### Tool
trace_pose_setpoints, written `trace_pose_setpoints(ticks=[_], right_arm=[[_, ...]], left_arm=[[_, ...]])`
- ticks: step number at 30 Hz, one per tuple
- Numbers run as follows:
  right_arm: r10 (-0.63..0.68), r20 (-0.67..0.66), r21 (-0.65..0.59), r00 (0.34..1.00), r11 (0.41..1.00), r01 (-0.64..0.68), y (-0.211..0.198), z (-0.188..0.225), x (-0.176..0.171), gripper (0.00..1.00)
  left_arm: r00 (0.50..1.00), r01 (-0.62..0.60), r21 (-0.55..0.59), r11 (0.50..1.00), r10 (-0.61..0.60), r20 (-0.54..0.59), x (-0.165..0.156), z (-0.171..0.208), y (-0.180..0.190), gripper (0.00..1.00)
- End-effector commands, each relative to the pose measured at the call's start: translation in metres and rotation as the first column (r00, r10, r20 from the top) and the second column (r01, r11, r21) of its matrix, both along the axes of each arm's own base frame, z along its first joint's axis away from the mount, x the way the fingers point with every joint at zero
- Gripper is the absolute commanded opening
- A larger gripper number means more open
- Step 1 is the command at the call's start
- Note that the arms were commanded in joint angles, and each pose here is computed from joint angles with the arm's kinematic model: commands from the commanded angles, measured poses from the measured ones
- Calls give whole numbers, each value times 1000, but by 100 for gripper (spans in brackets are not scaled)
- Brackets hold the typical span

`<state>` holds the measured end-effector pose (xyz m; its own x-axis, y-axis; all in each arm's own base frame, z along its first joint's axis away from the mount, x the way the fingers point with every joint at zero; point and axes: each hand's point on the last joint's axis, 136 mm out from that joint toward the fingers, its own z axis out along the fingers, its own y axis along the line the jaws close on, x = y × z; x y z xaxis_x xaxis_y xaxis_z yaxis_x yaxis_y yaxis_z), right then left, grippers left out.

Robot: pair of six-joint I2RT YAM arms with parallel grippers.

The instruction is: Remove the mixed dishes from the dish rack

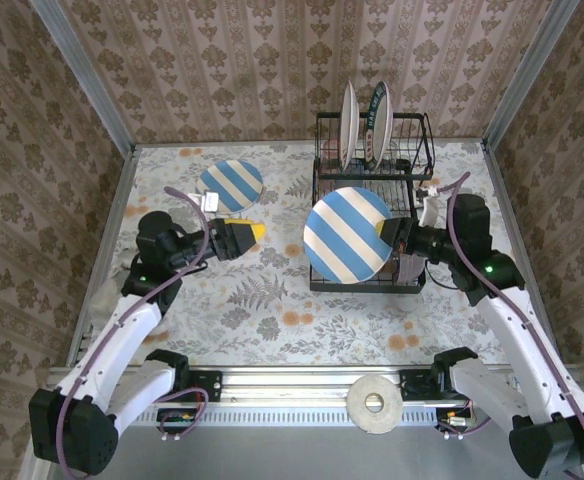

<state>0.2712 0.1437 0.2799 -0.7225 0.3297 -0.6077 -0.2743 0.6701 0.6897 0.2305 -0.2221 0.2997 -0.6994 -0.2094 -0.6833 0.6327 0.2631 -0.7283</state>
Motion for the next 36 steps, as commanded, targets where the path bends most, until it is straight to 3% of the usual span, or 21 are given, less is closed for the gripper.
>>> trace_pose_setpoints(ticks=[1, 7, 17, 28, 36], right_arm=[[103, 75, 86, 992, 990, -109, 18, 23, -4, 0], [152, 72, 129, 986, 979, -160, 25, 24, -12, 0], [182, 61, 160, 981, 969, -189, 29, 24, -18, 0], [177, 54, 164, 983, 969, -184, 29, 22, -14, 0], [182, 53, 169, 982, 968, -188, 30, 21, -12, 0]], left_arm=[[996, 83, -42, 996, -84, -21, -8, -3, -16, 96], [980, 187, -86, 979, -192, -53, -11, -10, -40, 87], [962, 246, -108, 963, -256, -91, -4, -24, -69, 74], [952, 265, -205, 942, -289, -98, -4, -14, -73, 38], [949, 271, -219, 937, -297, -100, -5, -13, -74, 23]])
